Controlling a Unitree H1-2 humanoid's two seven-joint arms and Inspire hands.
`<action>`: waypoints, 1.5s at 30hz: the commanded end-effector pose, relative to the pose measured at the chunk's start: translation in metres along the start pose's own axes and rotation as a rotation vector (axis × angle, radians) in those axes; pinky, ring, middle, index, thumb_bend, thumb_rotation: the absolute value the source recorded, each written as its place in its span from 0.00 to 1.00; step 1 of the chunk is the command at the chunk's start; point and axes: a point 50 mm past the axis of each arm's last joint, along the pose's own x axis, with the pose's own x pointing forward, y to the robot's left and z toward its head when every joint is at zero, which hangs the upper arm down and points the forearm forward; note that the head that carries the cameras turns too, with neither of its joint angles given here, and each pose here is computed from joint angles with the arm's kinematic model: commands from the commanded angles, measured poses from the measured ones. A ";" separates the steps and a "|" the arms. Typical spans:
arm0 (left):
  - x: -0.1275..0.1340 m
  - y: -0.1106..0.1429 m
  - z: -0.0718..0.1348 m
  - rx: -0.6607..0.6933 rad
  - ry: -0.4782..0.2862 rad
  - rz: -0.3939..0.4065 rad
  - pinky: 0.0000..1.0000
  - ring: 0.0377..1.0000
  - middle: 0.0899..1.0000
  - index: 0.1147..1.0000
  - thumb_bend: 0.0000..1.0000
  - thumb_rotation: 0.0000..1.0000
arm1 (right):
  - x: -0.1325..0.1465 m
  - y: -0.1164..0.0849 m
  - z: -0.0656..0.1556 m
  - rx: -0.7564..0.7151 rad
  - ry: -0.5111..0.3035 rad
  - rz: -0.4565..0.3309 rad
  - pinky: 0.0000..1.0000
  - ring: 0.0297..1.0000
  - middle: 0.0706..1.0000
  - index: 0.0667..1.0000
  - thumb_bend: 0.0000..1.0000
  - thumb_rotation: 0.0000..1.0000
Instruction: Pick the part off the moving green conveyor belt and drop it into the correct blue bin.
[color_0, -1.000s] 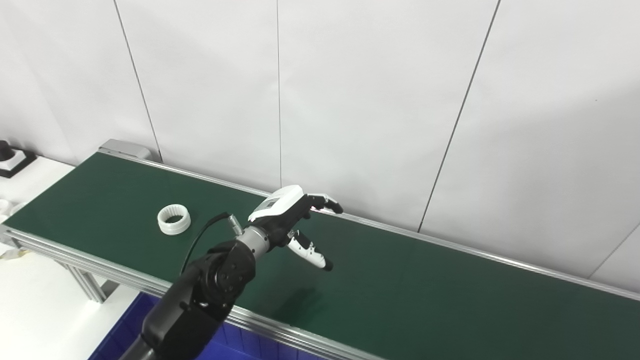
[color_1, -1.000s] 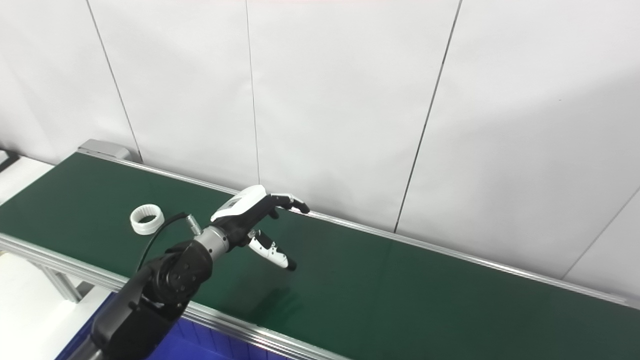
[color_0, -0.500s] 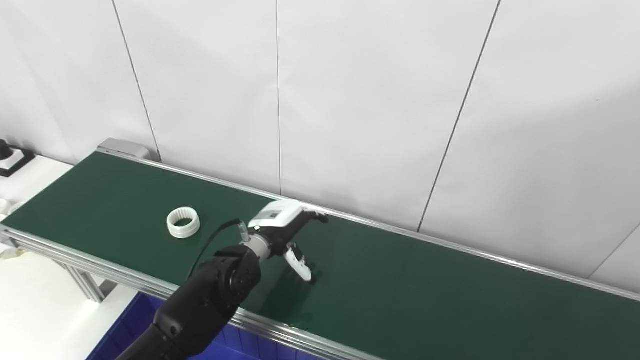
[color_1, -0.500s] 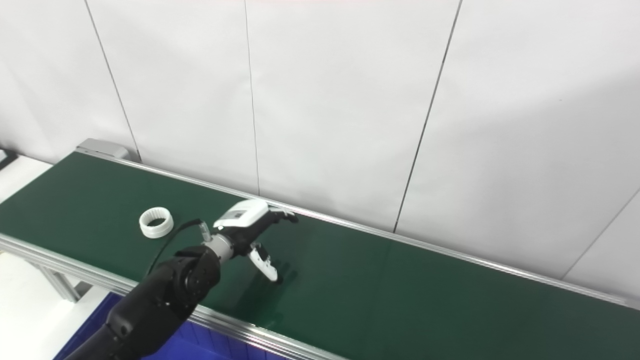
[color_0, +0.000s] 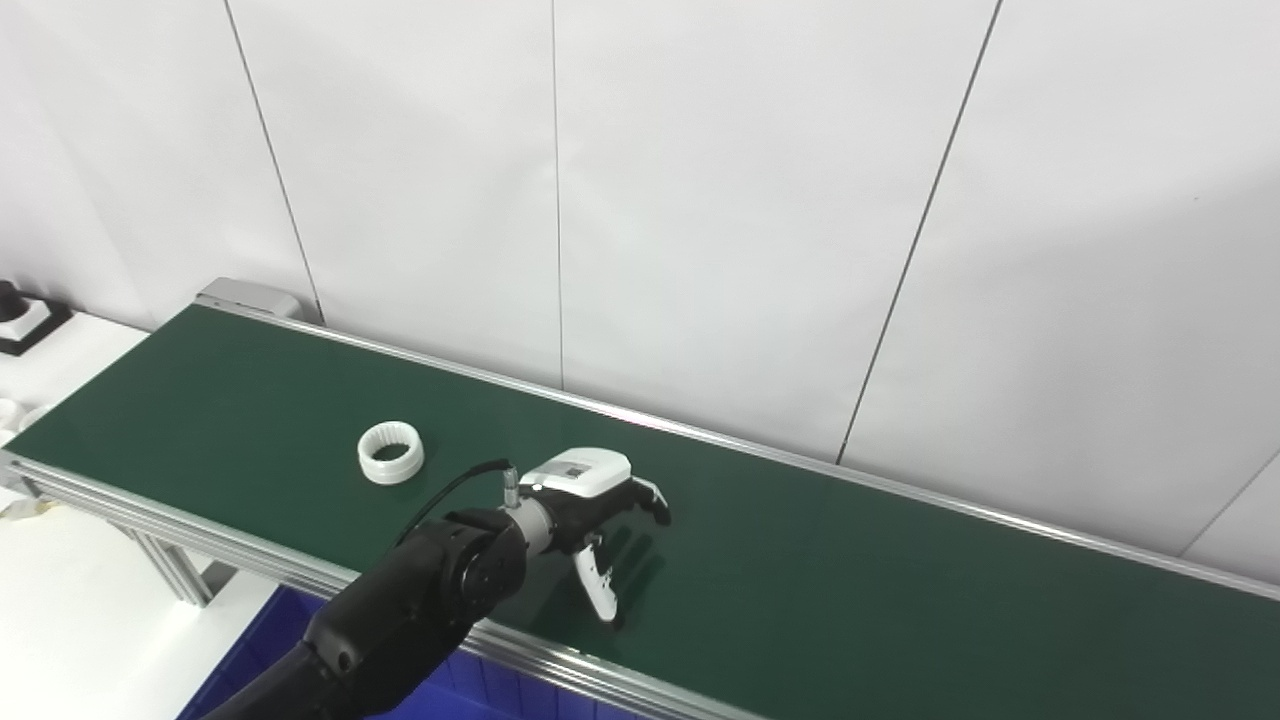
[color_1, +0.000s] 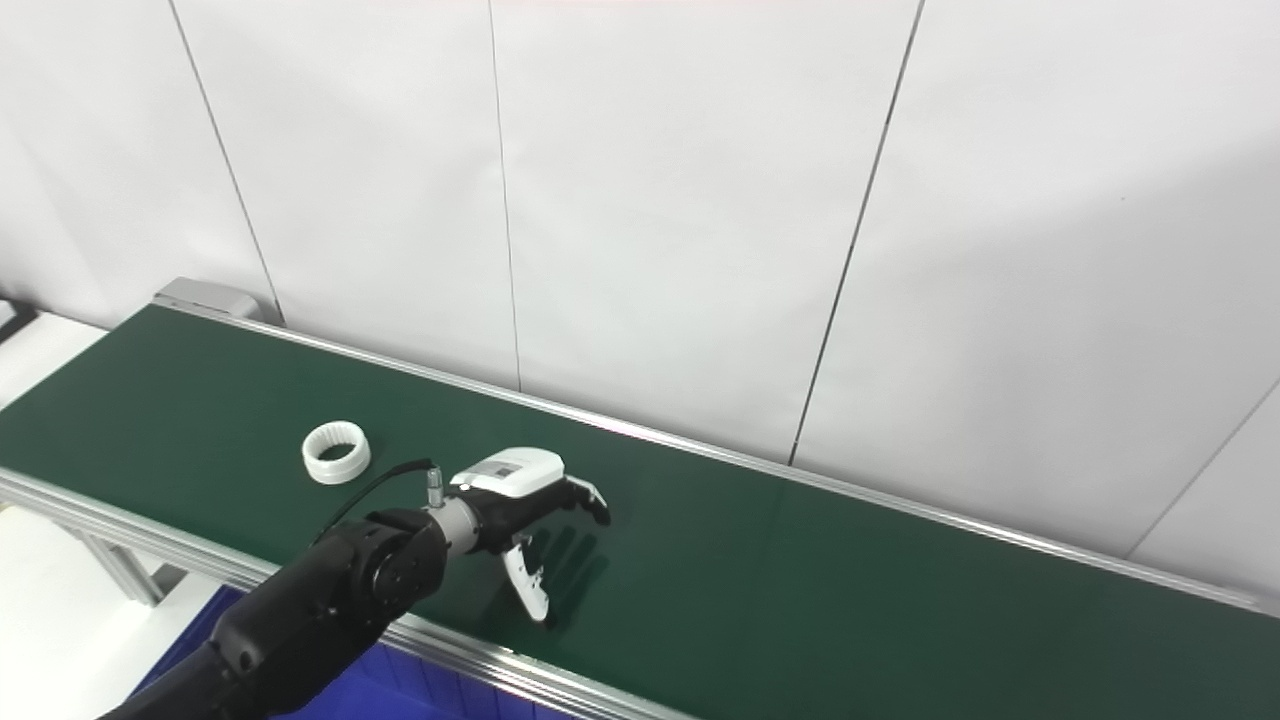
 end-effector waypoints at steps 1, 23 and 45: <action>0.003 0.031 0.003 0.063 -0.022 0.068 0.73 0.81 0.82 0.75 0.95 0.02 | 0.009 0.006 0.014 0.004 -0.096 0.023 0.82 0.84 0.87 0.99 0.13 1.00; 0.005 0.040 -0.010 0.061 0.037 0.073 0.74 0.81 0.83 0.76 0.90 0.01 | 0.005 0.001 0.014 -0.001 -0.093 0.023 0.81 0.84 0.87 0.99 0.11 1.00; 0.020 0.056 -0.017 0.068 0.053 0.135 0.74 0.80 0.82 0.75 0.90 0.00 | 0.003 0.002 0.013 0.013 -0.088 0.023 0.81 0.84 0.87 0.98 0.10 1.00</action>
